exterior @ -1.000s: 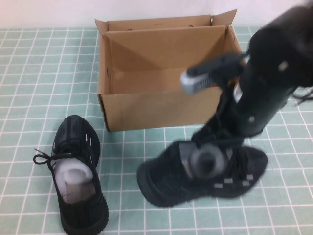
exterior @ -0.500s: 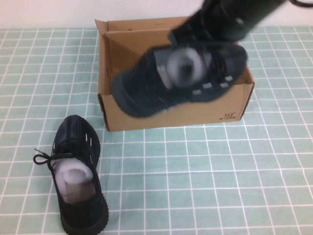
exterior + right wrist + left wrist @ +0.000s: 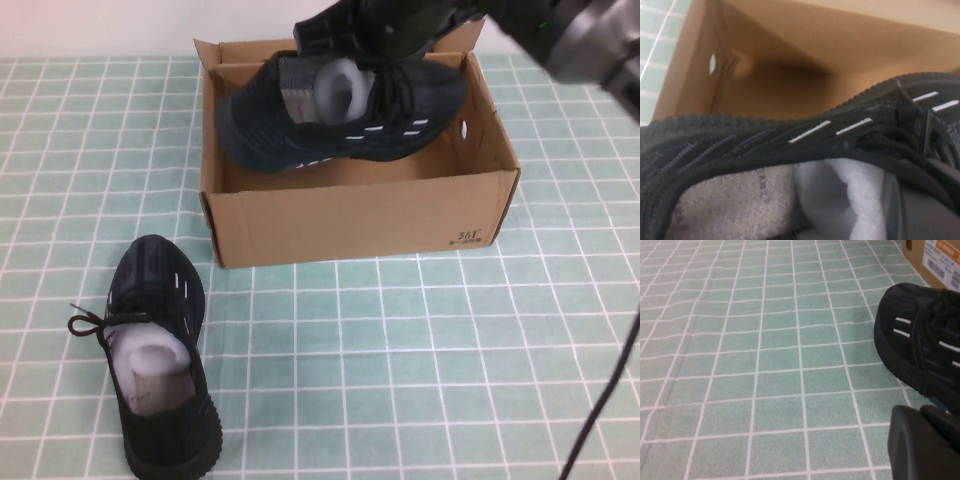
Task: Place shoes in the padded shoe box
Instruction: Place the shoe in the shoe box
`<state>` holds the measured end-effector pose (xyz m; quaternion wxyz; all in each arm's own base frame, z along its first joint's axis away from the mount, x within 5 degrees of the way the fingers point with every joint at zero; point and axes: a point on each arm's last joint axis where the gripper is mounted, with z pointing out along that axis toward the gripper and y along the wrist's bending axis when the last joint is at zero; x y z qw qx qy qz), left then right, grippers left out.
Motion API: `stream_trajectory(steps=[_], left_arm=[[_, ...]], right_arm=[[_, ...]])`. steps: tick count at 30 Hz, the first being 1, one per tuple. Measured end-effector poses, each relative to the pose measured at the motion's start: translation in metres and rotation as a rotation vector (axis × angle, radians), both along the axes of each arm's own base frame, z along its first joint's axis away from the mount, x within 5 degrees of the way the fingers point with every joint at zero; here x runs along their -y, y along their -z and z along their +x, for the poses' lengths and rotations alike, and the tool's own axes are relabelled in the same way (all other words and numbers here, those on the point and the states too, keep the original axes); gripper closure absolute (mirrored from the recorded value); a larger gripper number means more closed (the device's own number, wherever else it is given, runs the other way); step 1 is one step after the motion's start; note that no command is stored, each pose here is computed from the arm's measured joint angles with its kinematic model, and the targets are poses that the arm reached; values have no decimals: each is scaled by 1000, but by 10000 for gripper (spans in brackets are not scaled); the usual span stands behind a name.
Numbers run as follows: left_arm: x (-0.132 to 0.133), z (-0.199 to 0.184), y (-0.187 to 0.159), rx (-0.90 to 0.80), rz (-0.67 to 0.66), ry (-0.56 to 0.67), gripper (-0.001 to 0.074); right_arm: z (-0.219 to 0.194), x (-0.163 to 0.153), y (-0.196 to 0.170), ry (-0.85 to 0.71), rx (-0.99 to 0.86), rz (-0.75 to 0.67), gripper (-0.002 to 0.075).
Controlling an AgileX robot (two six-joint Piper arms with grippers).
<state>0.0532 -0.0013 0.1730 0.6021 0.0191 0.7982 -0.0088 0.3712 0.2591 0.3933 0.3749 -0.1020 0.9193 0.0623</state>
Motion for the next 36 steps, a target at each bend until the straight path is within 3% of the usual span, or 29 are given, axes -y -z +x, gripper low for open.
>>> stream_trajectory(steps=[7,36], left_arm=[[0,0,0,0,0,0,739],[0,0,0,0,0,0,739]], right_arm=[[34,-6,34,37,30,54,708],[96,-12,124,32,67,46,708]])
